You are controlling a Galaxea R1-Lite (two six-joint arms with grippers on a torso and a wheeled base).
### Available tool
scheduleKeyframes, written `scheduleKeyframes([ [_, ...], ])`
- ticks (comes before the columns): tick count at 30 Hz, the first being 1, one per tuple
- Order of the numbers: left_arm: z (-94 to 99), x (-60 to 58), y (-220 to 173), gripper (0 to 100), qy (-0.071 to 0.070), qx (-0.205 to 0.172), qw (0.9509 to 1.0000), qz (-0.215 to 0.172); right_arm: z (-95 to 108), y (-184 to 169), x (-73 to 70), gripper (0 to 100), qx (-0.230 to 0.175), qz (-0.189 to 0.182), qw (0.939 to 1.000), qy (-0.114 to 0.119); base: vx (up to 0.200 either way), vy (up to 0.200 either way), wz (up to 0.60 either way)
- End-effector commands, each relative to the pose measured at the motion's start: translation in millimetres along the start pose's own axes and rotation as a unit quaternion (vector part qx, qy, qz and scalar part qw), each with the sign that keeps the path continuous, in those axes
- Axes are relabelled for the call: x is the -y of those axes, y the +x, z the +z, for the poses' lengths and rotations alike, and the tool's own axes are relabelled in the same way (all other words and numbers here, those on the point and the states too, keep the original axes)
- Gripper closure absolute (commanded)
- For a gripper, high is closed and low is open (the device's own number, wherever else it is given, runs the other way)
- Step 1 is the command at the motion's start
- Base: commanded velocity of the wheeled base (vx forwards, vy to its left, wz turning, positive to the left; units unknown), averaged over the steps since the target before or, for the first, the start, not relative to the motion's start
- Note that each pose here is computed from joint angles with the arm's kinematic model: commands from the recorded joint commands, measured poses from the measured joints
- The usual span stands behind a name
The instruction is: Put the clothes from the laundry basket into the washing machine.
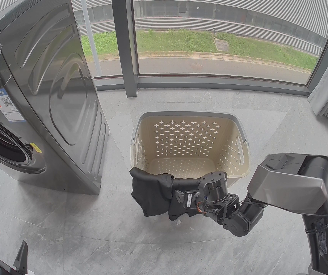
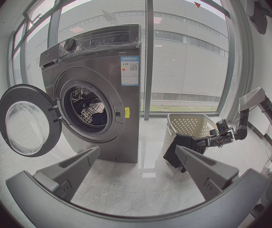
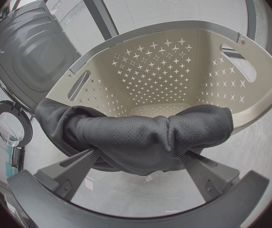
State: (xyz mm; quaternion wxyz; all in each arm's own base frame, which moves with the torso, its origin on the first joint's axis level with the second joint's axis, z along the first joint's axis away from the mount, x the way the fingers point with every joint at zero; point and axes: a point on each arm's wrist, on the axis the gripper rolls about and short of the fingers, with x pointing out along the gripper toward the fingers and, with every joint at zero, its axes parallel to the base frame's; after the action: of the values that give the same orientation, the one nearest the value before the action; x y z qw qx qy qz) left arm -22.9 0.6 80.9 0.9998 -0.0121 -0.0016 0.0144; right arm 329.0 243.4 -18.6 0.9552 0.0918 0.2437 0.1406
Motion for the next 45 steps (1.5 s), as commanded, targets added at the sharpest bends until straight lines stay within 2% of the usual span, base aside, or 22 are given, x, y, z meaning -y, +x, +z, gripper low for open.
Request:
scheduleKeyframes([
  [1,-4.7,-0.1,0,0,0.0,-0.001,1.0,0.001,0,1,-1.5,100,0.003,0.003,1.0,0.001,0.0,0.0,0.0],
  [9,-4.7,-0.1,0,0,0.0,-0.001,1.0,0.001,0,-3,-3.6,100,0.001,0.008,1.0,0.0,0.0,0.0,0.0],
  [16,-4.7,-0.1,0,0,0.0,-0.001,1.0,0.001,21,-33,-5.3,100,0.021,0.02,0.9996,0.005,0.0,0.0,0.0],
  [17,-4.7,-0.1,0,0,0.0,-0.001,1.0,0.001,32,-54,-7.5,100,0.031,0.03,0.999,0.007,0.0,0.0,0.0],
  [20,-4.7,-0.1,0,0,0.0,-0.001,1.0,0.001,46,-83,-8.4,100,0.05,0.048,0.9975,0.011,0.0,0.0,0.0],
  [27,-4.7,-0.1,0,0,0.001,-0.001,1.0,0.0,65,-155,-6.6,100,0.085,0.085,0.9926,0.015,0.0,0.0,0.0],
  [28,-4.7,-0.1,0,0,0.001,-0.001,1.0,0.0,65,-156,-6.5,100,0.085,0.086,0.9925,0.015,0.0,0.0,0.0],
  [29,-4.7,-0.1,0,0,0.001,-0.001,1.0,0.001,70,-178,-6.1,100,0.098,0.101,0.99,0.008,0.0,0.0,0.0],
  [33,-4.7,-0.1,0,0,0.001,-0.001,1.0,0.001,77,-217,-2.3,100,0.123,0.143,0.9817,-0.027,0.0,0.0,0.0],
  [34,-4.7,-0.1,0,0,0.001,-0.001,1.0,0.001,77,-217,-2.3,100,0.123,0.143,0.9817,-0.027,0.0,0.0,0.0],
  [35,-4.7,-0.1,0,0,0.001,-0.001,1.0,0.001,80,-227,2.1,100,0.137,0.144,0.9791,-0.044,0.0,0.0,0.0],
  [36,-4.7,-0.1,0,0,0.001,-0.001,1.0,0.001,81,-229,3.0,100,0.141,0.144,0.9783,-0.048,0.0,0.0,0.0],
  [37,-4.7,-0.1,0,0,0.001,-0.001,1.0,0.001,86,-236,4.3,100,0.16,0.15,0.9741,-0.055,0.0,0.0,0.0],
  [38,-4.7,-0.1,0,0,0.001,-0.001,1.0,0.001,86,-236,4.3,100,0.16,0.15,0.9741,-0.055,0.0,0.0,0.0],
  [39,-4.7,-0.1,0,0,0.0,-0.001,1.0,0.001,90,-243,2.6,100,0.176,0.163,0.9692,-0.055,0.0,0.0,0.0],
  [41,-4.7,-0.1,0,0,0.001,-0.001,1.0,0.001,93,-249,1.3,100,0.185,0.175,0.9654,-0.056,0.0,0.0,0.0],
  [45,-4.7,-0.1,0,0,0.0,-0.001,1.0,0.0,93,-253,1.8,100,0.191,0.178,0.9631,-0.067,0.0,0.0,0.0],
])
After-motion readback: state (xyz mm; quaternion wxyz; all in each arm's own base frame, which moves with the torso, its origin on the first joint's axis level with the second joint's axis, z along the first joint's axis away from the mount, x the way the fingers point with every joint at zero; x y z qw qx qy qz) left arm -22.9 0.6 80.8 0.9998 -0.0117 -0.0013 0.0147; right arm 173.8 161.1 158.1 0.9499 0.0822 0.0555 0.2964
